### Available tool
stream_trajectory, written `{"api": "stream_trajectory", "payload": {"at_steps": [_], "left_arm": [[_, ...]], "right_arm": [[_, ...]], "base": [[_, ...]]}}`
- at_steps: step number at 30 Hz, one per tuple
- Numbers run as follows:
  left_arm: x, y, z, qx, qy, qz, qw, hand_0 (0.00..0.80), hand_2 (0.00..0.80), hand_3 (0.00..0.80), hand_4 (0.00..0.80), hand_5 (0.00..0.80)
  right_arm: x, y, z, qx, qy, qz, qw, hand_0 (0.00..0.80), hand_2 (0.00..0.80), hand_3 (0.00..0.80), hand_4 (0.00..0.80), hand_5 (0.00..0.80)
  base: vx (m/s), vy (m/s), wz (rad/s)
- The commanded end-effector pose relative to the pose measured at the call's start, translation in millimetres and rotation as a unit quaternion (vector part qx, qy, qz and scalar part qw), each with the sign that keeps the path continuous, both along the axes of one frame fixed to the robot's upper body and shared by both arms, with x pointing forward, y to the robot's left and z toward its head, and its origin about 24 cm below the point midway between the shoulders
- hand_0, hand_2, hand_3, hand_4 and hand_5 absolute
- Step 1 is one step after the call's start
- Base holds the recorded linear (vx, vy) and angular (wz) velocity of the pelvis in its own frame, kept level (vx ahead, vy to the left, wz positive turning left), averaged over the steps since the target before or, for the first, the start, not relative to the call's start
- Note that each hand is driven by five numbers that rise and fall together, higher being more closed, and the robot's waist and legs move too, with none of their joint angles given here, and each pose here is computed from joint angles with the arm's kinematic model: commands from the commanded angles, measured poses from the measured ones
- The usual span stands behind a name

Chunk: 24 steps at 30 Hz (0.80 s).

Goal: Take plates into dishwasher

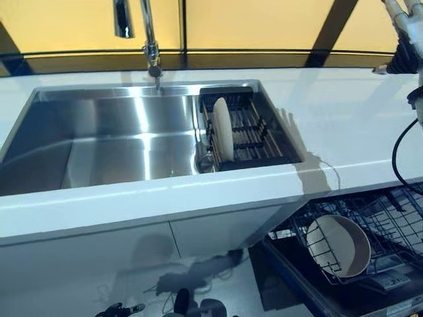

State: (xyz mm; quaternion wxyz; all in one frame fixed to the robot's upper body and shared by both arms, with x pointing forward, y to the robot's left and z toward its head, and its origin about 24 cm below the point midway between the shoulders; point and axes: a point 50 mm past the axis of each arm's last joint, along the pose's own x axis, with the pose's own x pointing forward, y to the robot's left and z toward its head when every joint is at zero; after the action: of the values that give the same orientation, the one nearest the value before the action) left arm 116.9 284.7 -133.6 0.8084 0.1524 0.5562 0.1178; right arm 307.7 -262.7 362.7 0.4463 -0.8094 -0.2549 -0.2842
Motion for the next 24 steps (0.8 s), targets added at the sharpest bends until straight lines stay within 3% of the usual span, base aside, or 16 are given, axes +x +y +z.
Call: {"api": "stream_trajectory", "payload": {"at_steps": [1, 24], "left_arm": [[5, 19, 9, 0.027, -0.010, 0.008, 1.000, 0.000, 0.000, 0.000, 0.000, 0.000], [-4, 31, 11, 0.034, -0.024, 0.022, 0.999, 0.000, 0.000, 0.000, 0.000, 0.000]], "right_arm": [[-8, 21, 25, -0.077, -0.045, 0.024, 0.996, 0.000, 0.000, 0.000, 0.000, 0.000], [0, 71, -6, -0.263, 0.039, 0.080, 0.961, 0.000, 0.000, 0.000, 0.000, 0.000]], "base": [[0.023, 0.014, 0.27], [0.003, 0.003, 0.10]]}}
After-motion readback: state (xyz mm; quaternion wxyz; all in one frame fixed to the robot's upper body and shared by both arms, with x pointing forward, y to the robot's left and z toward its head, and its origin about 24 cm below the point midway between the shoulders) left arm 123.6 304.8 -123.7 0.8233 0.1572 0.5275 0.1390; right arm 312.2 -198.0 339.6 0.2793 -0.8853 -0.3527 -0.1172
